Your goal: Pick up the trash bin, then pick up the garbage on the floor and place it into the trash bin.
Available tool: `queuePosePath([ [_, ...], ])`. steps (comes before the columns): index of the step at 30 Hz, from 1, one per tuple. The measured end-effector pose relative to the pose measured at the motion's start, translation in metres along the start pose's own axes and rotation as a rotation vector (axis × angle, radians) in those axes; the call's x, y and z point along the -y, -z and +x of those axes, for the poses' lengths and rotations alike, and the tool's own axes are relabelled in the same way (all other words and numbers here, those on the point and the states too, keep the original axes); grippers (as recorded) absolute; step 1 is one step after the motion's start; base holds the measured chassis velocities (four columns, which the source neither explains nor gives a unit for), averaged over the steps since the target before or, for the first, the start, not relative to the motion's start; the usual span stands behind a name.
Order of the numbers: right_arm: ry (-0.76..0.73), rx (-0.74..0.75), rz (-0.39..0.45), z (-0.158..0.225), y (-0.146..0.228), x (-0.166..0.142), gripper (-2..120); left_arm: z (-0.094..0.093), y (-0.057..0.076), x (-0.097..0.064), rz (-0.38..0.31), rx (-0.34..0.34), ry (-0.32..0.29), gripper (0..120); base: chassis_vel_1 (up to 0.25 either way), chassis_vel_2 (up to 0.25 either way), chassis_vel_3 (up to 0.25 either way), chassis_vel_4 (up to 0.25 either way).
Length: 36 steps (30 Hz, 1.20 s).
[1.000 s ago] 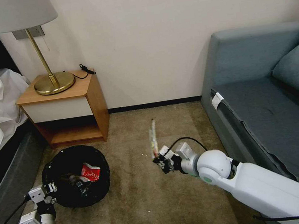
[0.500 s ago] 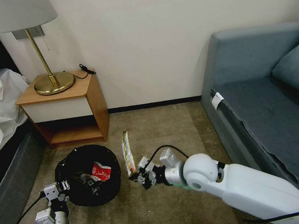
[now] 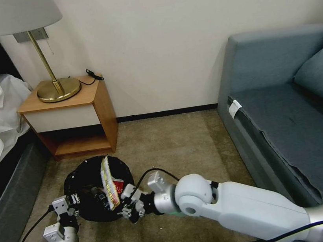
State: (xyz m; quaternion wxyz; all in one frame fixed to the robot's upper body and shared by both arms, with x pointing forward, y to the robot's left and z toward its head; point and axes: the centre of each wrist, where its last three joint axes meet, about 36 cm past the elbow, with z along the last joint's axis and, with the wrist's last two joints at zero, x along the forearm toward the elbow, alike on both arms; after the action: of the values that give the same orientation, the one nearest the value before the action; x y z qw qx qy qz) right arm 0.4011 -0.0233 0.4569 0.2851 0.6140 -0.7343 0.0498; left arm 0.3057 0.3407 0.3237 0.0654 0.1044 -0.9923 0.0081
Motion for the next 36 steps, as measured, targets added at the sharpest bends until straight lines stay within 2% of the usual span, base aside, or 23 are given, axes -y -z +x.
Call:
queuePosePath([
  [5, 0.008, -0.006, -0.001, -0.007, 0.002, 0.001, 0, 0.001, 0.001, 0.000, -0.003, 0.000, -0.008, 3, 0.000, 0.000, 0.000, 0.000],
  [11, -0.037, -0.024, -0.029, -0.019, -0.004, 0.016, 0, 0.002, 0.000, -0.004, -0.005, -0.002, -0.009, 3, 0.000, 0.000, 0.000, 0.000],
  [21, -0.104, -0.056, -0.058, -0.041, -0.021, 0.038, 0, 0.004, 0.000, -0.001, 0.007, -0.001, -0.019, 3, 0.000, 0.000, 0.000, 0.000],
  [22, -0.113, -0.058, -0.061, -0.043, -0.022, 0.040, 2, 0.004, 0.000, -0.001, 0.007, 0.000, -0.020, 3, 0.000, 0.000, 0.000, 0.000],
  [23, -0.123, -0.059, -0.064, -0.043, -0.024, 0.041, 10, 0.004, 0.000, -0.001, 0.008, 0.000, -0.020, 3, 0.000, 0.000, 0.000, 0.000],
  [25, -0.127, -0.058, -0.065, -0.044, -0.024, 0.042, 12, 0.004, 0.001, -0.001, 0.008, 0.000, -0.020, 3, 0.000, 0.000, 0.000, 0.000],
  [27, -0.140, -0.054, -0.067, -0.043, -0.024, 0.044, 23, 0.004, 0.001, -0.001, 0.009, -0.002, -0.020, 3, 0.000, 0.000, 0.000, 0.000],
  [28, -0.140, -0.054, -0.067, -0.043, -0.024, 0.044, 23, 0.004, 0.001, -0.001, 0.009, -0.002, -0.020, 3, 0.000, 0.000, 0.000, 0.000],
  [30, -0.146, -0.051, -0.068, -0.042, -0.023, 0.045, 33, 0.004, 0.001, -0.001, 0.010, -0.004, -0.020, 3, 0.000, 0.000, 0.000, 0.000],
  [31, -0.146, -0.051, -0.068, -0.042, -0.023, 0.045, 33, 0.004, 0.001, -0.001, 0.010, -0.004, -0.020, 3, 0.000, 0.000, 0.000, 0.000],
  [33, -0.150, -0.043, -0.068, -0.040, -0.021, 0.045, 44, 0.004, 0.000, -0.001, 0.011, -0.006, -0.020, 3, 0.000, 0.000, 0.000, 0.000],
  [36, -0.154, -0.033, -0.068, -0.039, -0.018, 0.045, 51, 0.004, 0.000, -0.001, 0.015, -0.009, -0.020, 3, 0.000, 0.000, 0.000, 0.000],
])
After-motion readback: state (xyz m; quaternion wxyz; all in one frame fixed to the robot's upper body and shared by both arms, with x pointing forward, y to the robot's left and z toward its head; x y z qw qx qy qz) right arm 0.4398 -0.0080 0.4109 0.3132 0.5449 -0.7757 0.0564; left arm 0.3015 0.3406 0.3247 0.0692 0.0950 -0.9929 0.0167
